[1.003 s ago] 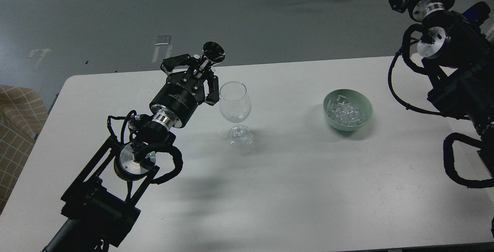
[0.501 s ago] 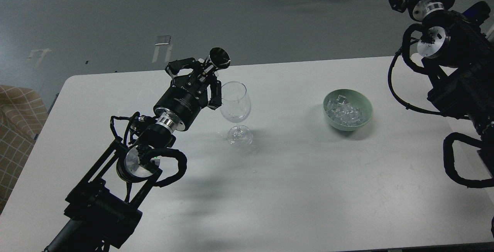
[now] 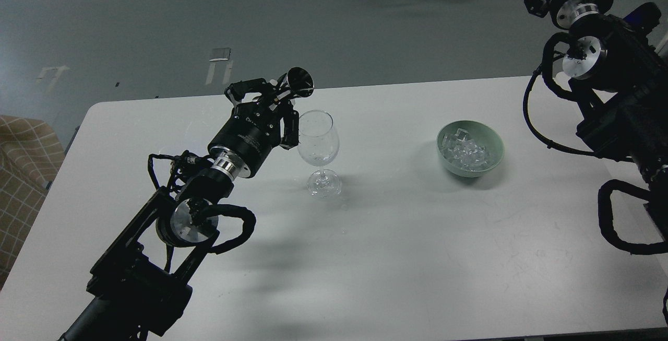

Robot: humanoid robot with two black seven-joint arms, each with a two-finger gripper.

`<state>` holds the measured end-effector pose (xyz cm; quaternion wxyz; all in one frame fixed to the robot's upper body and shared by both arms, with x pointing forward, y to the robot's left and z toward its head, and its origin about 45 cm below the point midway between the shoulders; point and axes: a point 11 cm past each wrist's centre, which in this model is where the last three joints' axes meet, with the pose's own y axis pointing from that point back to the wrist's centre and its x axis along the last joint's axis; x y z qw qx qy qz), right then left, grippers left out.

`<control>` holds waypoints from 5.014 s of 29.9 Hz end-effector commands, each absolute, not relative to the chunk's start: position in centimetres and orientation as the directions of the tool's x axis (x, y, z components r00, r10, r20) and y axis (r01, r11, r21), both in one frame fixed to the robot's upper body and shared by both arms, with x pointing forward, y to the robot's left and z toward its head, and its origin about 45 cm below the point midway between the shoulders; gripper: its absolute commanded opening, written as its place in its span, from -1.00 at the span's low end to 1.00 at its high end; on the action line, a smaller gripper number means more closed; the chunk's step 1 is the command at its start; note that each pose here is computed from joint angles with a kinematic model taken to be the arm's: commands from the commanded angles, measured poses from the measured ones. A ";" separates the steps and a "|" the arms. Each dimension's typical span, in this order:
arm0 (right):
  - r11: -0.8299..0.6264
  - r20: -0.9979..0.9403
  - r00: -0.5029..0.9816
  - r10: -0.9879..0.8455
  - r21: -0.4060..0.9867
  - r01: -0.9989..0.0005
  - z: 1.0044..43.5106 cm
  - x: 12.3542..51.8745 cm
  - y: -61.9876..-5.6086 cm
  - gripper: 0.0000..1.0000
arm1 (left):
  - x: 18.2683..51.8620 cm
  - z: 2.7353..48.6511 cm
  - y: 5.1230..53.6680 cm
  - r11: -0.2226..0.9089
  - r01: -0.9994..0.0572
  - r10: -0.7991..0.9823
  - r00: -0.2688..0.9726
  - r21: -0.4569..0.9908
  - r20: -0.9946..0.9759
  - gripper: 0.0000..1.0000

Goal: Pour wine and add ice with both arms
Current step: 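Tilt the jigger with the left gripper to pour into the glass, then turn the jigger upright and pull the left gripper back from the glass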

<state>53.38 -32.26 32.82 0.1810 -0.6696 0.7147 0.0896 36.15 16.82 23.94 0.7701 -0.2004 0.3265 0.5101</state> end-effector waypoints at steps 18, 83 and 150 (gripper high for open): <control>0.087 -0.380 -0.037 -0.924 -0.116 -0.989 32.9 53.4 -32.2 1.00 | 36.6 24.5 16.7 0.415 -0.910 0.709 0.308 0.022 -0.634 -0.82; 0.081 -0.383 -0.030 -0.923 -0.117 -0.990 32.9 53.4 -31.8 1.00 | 38.1 24.8 18.0 0.395 -0.918 0.897 0.377 0.034 -0.231 -0.81; 0.090 -0.372 -0.047 -0.927 -0.100 -0.991 32.0 53.1 -32.5 1.00 | 37.3 21.8 33.3 0.218 -0.962 0.524 0.256 -0.163 -0.812 -0.82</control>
